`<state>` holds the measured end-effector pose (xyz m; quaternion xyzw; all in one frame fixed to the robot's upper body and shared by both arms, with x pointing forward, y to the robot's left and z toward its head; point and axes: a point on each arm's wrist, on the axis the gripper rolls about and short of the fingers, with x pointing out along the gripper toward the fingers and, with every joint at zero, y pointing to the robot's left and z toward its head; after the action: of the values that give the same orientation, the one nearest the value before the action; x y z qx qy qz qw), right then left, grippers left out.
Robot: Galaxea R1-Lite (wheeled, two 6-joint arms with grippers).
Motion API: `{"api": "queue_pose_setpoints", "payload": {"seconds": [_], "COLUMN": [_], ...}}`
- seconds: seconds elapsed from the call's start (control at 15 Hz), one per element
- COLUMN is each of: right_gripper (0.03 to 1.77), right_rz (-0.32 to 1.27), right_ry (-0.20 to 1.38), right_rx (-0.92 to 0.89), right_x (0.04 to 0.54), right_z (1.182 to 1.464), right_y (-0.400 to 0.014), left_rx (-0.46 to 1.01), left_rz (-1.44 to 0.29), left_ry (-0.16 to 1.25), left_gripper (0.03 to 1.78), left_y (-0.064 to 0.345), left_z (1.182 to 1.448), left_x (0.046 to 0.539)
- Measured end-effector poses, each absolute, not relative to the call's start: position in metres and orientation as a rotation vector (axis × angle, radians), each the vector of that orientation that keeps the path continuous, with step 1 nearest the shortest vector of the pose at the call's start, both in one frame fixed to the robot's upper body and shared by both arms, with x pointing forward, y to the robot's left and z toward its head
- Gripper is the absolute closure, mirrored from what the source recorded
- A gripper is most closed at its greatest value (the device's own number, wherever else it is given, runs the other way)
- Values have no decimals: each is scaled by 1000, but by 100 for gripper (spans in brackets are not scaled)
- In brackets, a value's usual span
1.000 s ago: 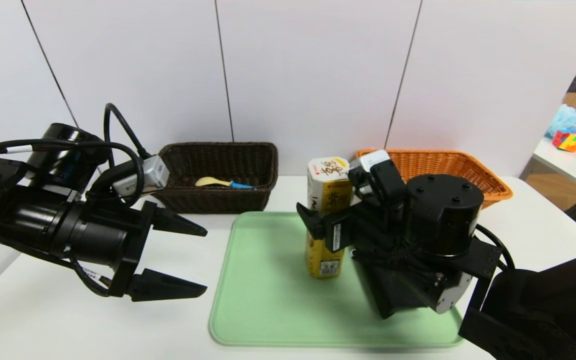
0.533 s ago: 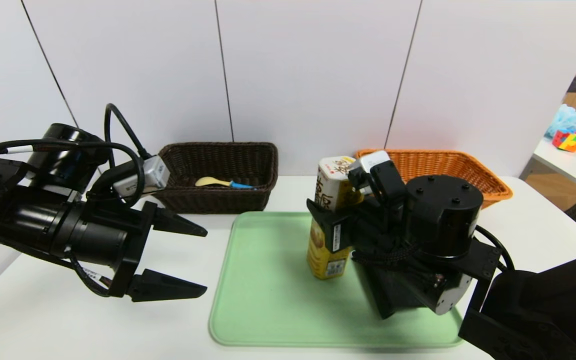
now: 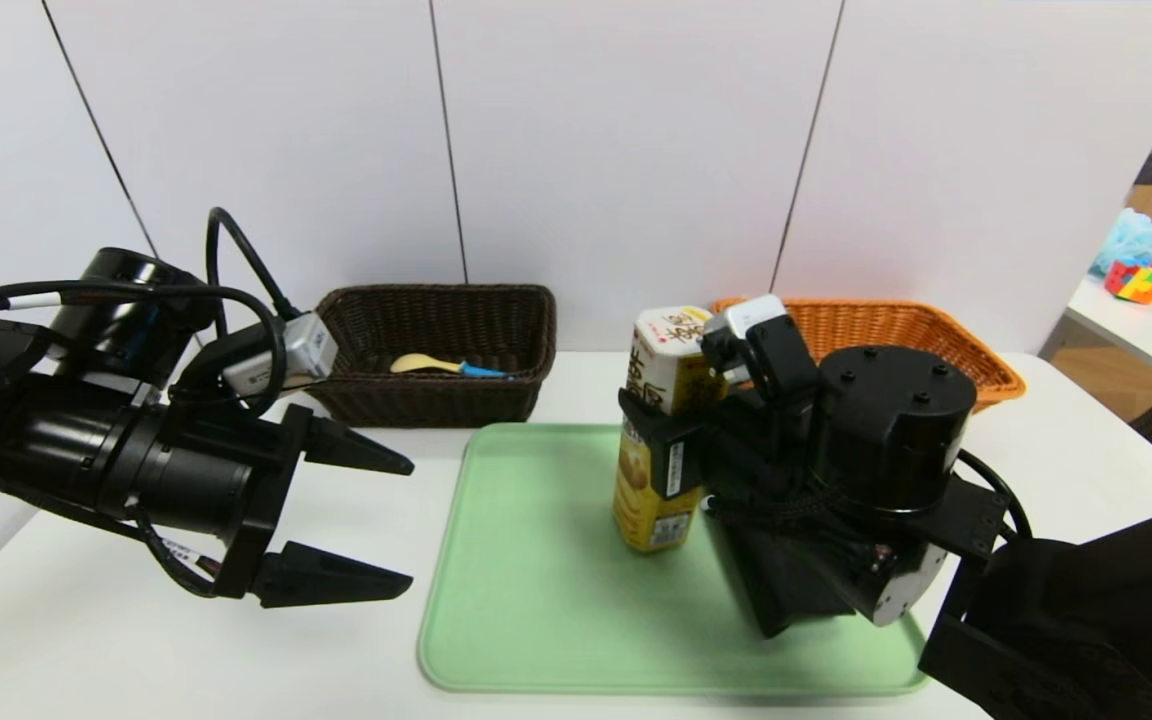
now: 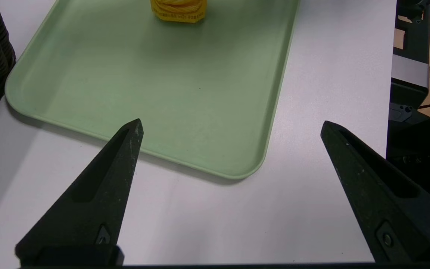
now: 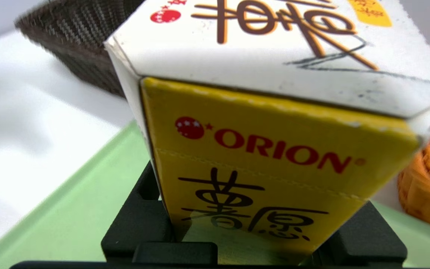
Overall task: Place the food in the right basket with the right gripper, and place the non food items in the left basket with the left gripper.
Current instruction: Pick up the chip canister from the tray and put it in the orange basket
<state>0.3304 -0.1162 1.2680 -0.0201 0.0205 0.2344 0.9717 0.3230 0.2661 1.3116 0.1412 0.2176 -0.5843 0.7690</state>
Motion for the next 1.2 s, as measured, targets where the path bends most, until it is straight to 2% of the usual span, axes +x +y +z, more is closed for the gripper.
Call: {"api": "queue_pose_setpoints", "payload": {"seconds": [0.4, 0.8, 1.2], "right_gripper": [92, 92, 92], "right_rz": [435, 294, 196], "right_ry": [-58, -150, -174], "right_rx": [3, 3, 2], "right_x": [332, 360, 385], "right_z": [1296, 1325, 1348], "right_y": [-129, -166, -190], "left_rx": [311, 316, 316], "left_rz": [-1267, -1267, -1266], "left_ry": [459, 448, 448], "left_gripper": [12, 12, 12], "left_y": [267, 268, 268], "left_z": [1315, 1317, 1317], "left_x": [318, 314, 313]}}
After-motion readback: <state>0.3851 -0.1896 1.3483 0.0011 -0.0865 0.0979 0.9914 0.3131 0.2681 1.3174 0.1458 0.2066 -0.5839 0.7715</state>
